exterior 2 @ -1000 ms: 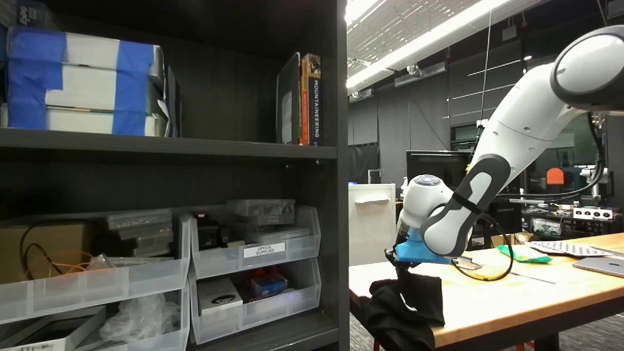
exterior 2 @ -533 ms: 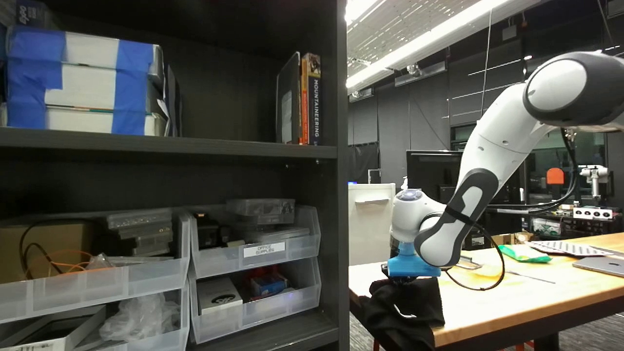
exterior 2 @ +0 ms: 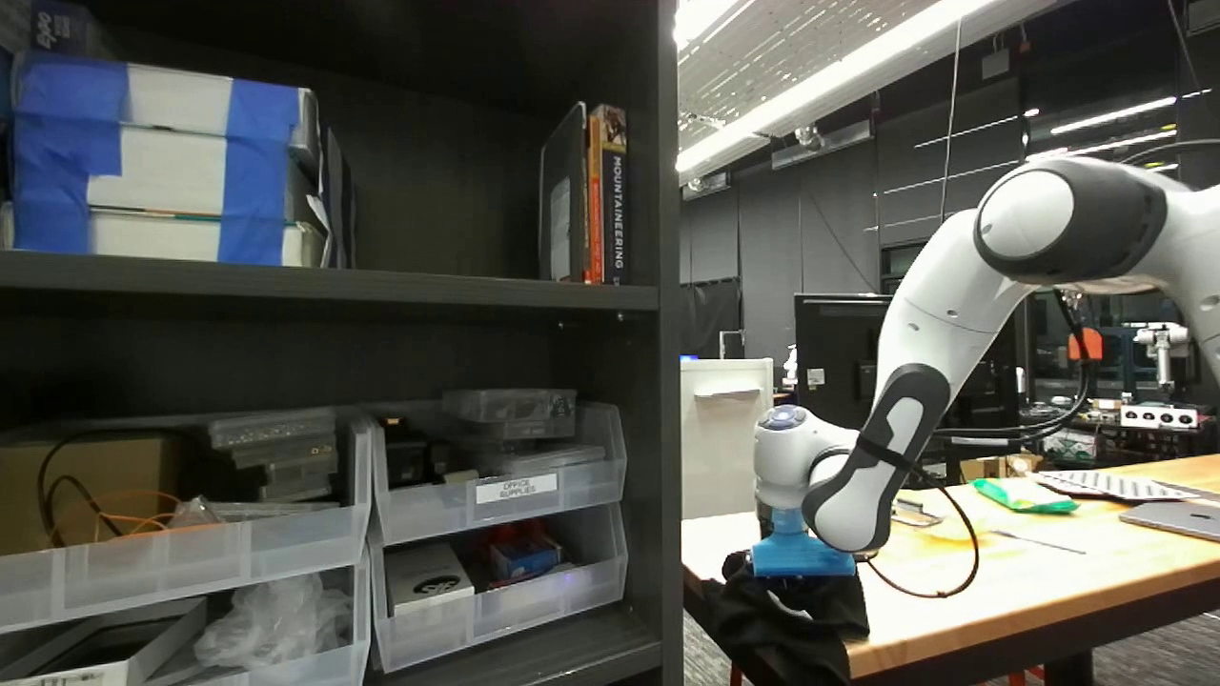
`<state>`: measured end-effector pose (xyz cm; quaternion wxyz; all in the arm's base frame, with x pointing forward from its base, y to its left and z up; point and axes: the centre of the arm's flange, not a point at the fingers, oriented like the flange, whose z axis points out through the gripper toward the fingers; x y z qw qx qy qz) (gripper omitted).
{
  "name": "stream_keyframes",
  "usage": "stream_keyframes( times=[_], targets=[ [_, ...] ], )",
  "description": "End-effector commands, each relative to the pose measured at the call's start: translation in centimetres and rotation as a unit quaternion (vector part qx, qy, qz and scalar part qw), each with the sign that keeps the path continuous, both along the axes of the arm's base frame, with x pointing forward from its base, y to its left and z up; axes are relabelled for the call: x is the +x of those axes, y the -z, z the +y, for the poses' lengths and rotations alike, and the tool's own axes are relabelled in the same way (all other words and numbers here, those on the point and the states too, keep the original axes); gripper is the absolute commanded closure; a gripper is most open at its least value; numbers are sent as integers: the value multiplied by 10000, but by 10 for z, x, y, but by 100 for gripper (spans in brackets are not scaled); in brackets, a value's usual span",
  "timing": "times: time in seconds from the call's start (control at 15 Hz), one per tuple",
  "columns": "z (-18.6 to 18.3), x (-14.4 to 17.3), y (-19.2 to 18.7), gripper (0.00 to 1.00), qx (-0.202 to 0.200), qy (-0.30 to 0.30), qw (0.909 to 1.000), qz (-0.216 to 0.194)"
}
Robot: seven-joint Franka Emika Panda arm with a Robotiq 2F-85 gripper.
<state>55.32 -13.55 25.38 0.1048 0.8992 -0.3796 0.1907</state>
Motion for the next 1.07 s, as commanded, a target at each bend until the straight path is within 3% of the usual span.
stream_keyframes(
  times=[0.0,0.6,0.8,1.0],
  targets=[
    [12,2,-2,99,129,-33,9998,-124],
    [48,87,-73,99,71,-255,9945,-1009],
    [39,96,-76,99,-21,-242,9939,-1080],
    [8,89,-59,99,-155,-49,9949,-1000]
  ],
)
